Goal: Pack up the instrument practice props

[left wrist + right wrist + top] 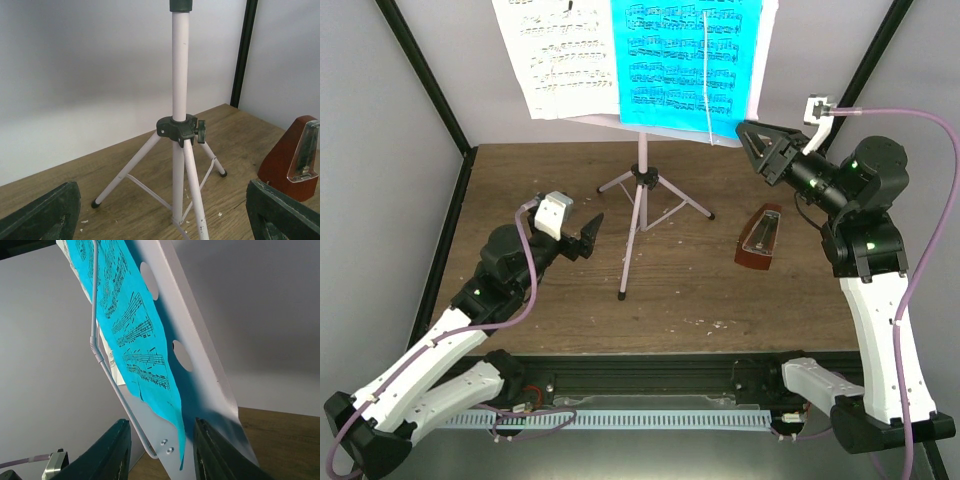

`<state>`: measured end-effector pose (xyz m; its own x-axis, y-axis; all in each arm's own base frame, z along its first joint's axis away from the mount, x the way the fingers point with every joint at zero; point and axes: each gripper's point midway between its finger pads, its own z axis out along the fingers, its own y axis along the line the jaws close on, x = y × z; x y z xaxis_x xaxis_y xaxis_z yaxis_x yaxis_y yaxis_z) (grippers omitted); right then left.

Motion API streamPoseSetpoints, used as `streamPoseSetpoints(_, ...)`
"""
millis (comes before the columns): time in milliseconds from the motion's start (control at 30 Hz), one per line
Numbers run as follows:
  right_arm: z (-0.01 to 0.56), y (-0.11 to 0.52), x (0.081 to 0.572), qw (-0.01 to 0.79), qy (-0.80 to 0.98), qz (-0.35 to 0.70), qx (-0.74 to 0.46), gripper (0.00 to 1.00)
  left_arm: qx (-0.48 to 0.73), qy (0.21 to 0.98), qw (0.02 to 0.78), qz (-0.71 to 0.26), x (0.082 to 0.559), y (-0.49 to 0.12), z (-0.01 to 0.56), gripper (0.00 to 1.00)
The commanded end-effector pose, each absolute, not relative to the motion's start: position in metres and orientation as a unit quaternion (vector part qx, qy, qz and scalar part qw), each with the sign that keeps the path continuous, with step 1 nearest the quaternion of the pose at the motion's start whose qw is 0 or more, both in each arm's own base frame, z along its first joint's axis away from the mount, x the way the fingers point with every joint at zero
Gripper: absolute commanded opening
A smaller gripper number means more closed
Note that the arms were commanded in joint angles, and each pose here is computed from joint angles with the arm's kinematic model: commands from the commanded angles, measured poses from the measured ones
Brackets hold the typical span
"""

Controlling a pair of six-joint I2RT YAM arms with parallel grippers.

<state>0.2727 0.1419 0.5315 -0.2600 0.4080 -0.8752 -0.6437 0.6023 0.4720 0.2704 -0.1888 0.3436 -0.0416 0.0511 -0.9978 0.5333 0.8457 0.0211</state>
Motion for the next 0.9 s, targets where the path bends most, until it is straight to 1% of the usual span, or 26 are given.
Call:
streamPoseSetpoints(0,0.539,0.139,0.270,0.614,0.655,0.430,-0.091,0.35,0.207,0.686,0.670,-0.194,0.269,-0.191,0.356,0.91)
streamPoseSetpoints(100,0.539,0.139,0.272,0.615,0.655,0.429,-0.093,0.32,0.208,0.686,0.670,-0.193,0.269,-0.191,0.356,0.91)
streamPoseSetpoints(500,0.537,0.147,0.276,0.608,0.652,0.441,-0.105,0.30,0.209,0.687,0.668,-0.193,0.269,-0.192,0.355,0.91)
streamPoseSetpoints(733,0.544,0.151,0.280,0.615,0.643,0.443,-0.111,0.25,0.208,0.688,0.669,-0.191,0.270,-0.191,0.355,0.92)
streamPoseSetpoints(867,0.548,0.153,0.284,0.619,0.640,0.441,-0.112,0.25,0.209,0.688,0.668,-0.192,0.270,-0.192,0.354,0.92)
